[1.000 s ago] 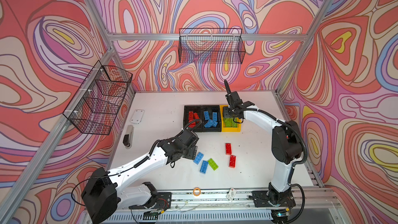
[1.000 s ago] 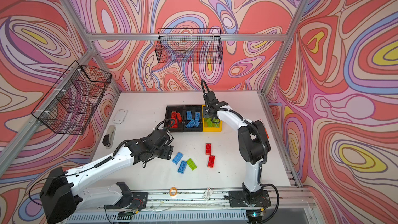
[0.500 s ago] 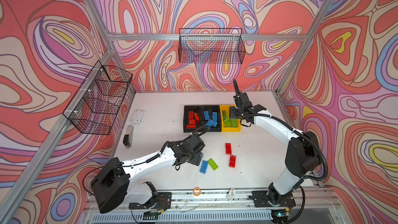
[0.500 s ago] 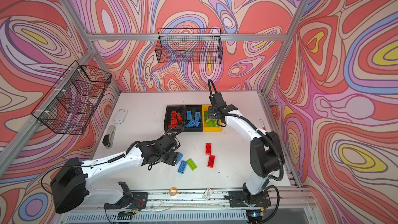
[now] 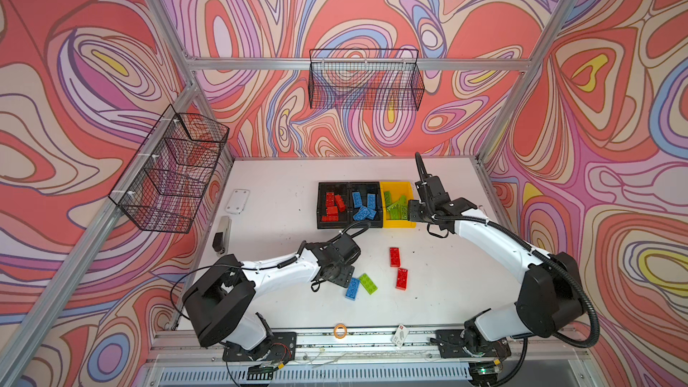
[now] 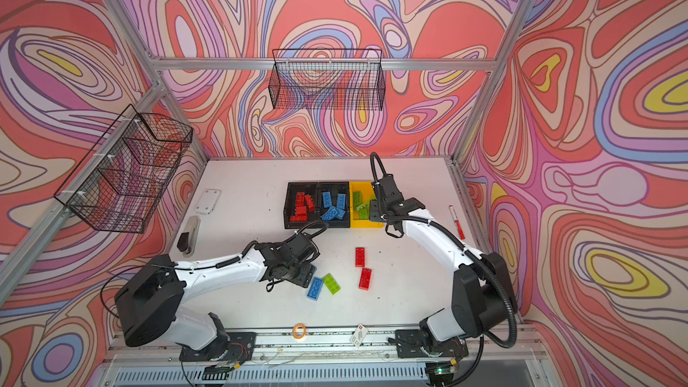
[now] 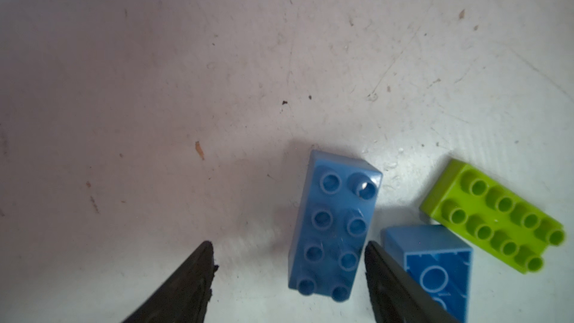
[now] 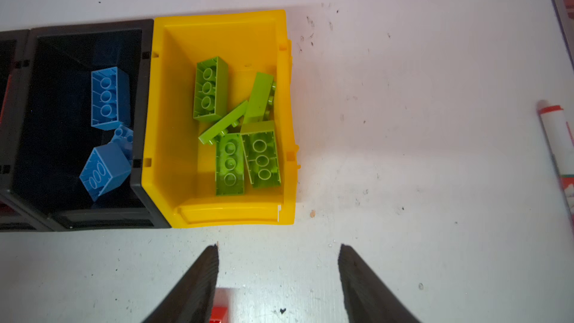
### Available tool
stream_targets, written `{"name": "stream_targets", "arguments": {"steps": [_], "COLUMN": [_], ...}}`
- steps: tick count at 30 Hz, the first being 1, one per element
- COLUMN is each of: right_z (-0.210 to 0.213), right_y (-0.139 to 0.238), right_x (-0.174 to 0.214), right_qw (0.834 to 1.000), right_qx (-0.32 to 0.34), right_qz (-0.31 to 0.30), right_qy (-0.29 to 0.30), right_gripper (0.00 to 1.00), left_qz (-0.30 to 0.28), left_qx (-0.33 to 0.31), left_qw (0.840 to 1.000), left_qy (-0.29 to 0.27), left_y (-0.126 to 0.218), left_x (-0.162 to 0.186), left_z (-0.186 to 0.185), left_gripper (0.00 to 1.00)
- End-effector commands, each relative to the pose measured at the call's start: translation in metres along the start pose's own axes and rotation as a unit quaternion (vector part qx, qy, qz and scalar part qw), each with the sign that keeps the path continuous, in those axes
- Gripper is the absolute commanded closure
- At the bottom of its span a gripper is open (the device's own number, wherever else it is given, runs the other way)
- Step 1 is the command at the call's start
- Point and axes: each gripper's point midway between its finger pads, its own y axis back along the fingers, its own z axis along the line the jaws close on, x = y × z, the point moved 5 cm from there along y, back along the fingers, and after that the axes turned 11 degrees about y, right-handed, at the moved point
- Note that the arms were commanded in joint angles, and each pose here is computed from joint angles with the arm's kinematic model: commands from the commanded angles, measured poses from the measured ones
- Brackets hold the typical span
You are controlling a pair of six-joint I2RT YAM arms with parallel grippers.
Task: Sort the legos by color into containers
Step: 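Grasp a blue brick with the left gripper while the right gripper withdraws, then drop the blue brick in the middle black bin with the left gripper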
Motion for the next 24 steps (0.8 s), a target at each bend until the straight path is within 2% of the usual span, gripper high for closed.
{"name": "stream_targets", "arguments": {"steps": [1,8,14,22,24], "right_z": [-0.007,-0.009,-0.007,-0.006,-0.006], "right_y": [0.008,0.013,0.013,0.017,0.018], "right_x": [0.011,0.025,0.047,0.078,0.085], "right_qw": [1.000,0.999,0.999,0.996,0.995], "right_qx": [0.009,0.004,-0.016,-0.048,-0.050], "right_qz": [0.004,0.008,0.032,0.046,0.050], "right_qy": [-0.020,-0.033,-0.037,-0.059,-0.068], "right_gripper": [0.35,0.38,0.39,0.39,0.39], "left_qz": [-0.006,0.008,0.009,-0.018,-0.031], "left_qx": [0.016,0.027,0.030,0.036,0.040], "left_qw": [1.000,0.999,0.999,0.996,0.995], "left_qy": [-0.011,-0.024,-0.045,-0.081,-0.084], "left_y": [-0.003,-0.012,-0.014,0.011,0.020], "left_x": [-0.006,-0.008,-0.014,-0.046,-0.056], "left_z": [-0.010,-0.019,-0.025,-0.035,-0.038], "left_gripper": [0.24,0.36,0.62,0.88,0.90]}}
